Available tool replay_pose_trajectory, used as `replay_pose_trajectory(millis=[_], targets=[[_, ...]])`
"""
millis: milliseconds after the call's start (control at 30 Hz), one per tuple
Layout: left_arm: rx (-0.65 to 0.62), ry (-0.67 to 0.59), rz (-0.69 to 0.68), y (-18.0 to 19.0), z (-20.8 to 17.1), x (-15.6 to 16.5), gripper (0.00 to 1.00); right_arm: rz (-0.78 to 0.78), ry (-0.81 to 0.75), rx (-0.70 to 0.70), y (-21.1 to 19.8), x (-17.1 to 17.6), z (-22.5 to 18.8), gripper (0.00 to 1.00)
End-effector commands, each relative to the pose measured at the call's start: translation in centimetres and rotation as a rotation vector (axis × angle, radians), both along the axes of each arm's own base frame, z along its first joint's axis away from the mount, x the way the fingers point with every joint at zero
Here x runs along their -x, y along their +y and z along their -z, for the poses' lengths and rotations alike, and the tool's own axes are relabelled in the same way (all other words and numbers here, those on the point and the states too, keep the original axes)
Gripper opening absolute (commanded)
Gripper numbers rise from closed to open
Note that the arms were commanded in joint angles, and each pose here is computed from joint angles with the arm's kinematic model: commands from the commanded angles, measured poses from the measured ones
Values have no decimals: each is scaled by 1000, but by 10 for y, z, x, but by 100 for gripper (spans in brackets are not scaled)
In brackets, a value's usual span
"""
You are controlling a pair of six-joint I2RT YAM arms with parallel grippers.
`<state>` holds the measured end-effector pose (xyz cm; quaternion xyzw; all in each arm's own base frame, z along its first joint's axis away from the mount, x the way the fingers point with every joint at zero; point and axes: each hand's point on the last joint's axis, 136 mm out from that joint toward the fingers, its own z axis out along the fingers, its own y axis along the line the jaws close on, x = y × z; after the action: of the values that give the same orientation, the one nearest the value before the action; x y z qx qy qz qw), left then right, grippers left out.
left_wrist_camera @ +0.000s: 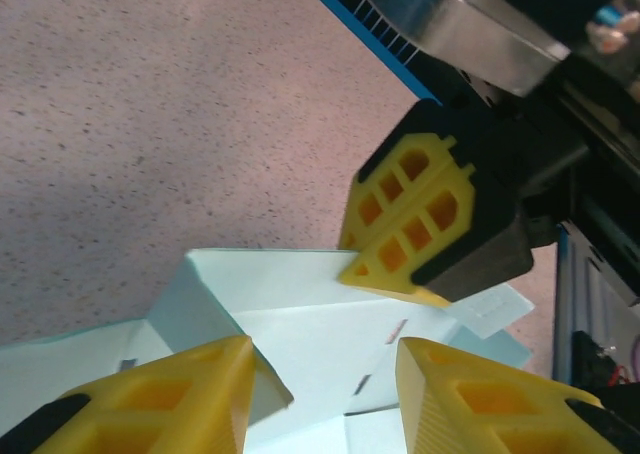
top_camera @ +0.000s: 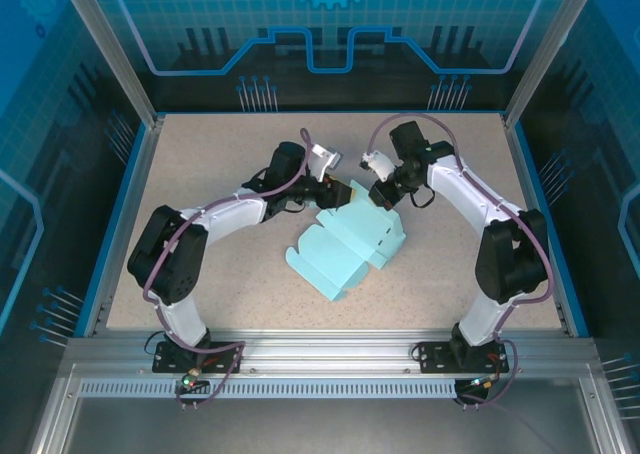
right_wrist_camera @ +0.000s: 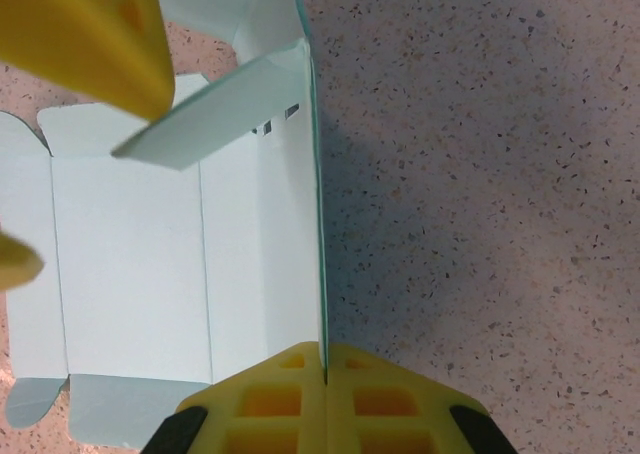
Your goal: Fold the paper box
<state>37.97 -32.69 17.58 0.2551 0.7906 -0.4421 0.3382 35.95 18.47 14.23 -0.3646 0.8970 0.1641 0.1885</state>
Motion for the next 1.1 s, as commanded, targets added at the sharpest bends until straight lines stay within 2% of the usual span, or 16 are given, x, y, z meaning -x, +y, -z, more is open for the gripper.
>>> replay_pose_trajectory(millis=[0,167,333,500,633,867,1067], targets=[[40,32,67,-7,1,16,44,2,-45,-40,4,-8,-14,0],[-64,-65,-13,18,-5,7,52,-46,-90,-4,-3,-3,-18,0],[-158,-228,-53,46,-22,1,57,-139,-138,-22,1,8,-27,0],[-255,-368,34,51,-36,5,61,-211,-177,-37,7,16,-32,0],[-282,-455,163,46,-42,15,63,-249,-204,-38,11,20,-35,0],[-267,-468,262,34,-44,17,63,-303,-231,-51,17,26,-35,0],[-250,-414,325,25,-39,18,57,-310,-243,-56,19,26,-36,0]])
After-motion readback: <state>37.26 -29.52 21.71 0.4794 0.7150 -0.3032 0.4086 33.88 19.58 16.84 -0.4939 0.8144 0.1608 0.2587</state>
